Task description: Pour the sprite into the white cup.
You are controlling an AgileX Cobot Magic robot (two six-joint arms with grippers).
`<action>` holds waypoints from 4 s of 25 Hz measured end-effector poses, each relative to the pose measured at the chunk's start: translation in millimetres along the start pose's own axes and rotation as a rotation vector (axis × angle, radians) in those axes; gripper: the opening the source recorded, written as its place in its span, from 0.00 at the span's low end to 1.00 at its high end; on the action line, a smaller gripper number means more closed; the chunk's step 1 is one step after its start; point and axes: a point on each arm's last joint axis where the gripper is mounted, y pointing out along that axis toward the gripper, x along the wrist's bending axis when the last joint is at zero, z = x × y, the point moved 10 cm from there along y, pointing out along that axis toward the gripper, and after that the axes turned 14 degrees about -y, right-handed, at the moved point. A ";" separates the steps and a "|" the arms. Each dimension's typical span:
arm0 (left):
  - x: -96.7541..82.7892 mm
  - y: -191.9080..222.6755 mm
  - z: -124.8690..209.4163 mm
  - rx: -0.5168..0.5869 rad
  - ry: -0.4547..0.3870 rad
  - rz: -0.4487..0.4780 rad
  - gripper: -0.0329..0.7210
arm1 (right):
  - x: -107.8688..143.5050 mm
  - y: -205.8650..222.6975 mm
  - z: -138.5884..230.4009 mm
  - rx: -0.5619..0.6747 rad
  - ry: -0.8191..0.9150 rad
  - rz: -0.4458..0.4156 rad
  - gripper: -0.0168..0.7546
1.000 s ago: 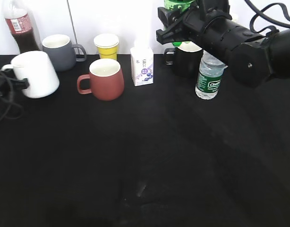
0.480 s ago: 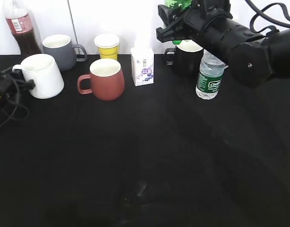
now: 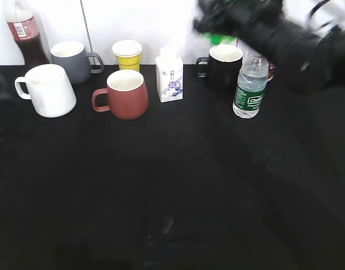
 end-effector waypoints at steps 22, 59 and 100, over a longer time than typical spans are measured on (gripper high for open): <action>-63.7 -38.2 -27.9 0.053 0.100 0.236 0.40 | -183.8 -31.2 239.1 0.241 -0.094 0.406 0.51; -121.4 -203.2 -48.9 1.153 0.121 -0.173 0.60 | -107.8 -268.8 12.6 1.174 0.247 -0.003 0.78; -42.5 -338.2 -81.9 0.287 0.030 -0.265 0.60 | -66.5 -426.9 17.3 0.579 0.102 0.273 0.78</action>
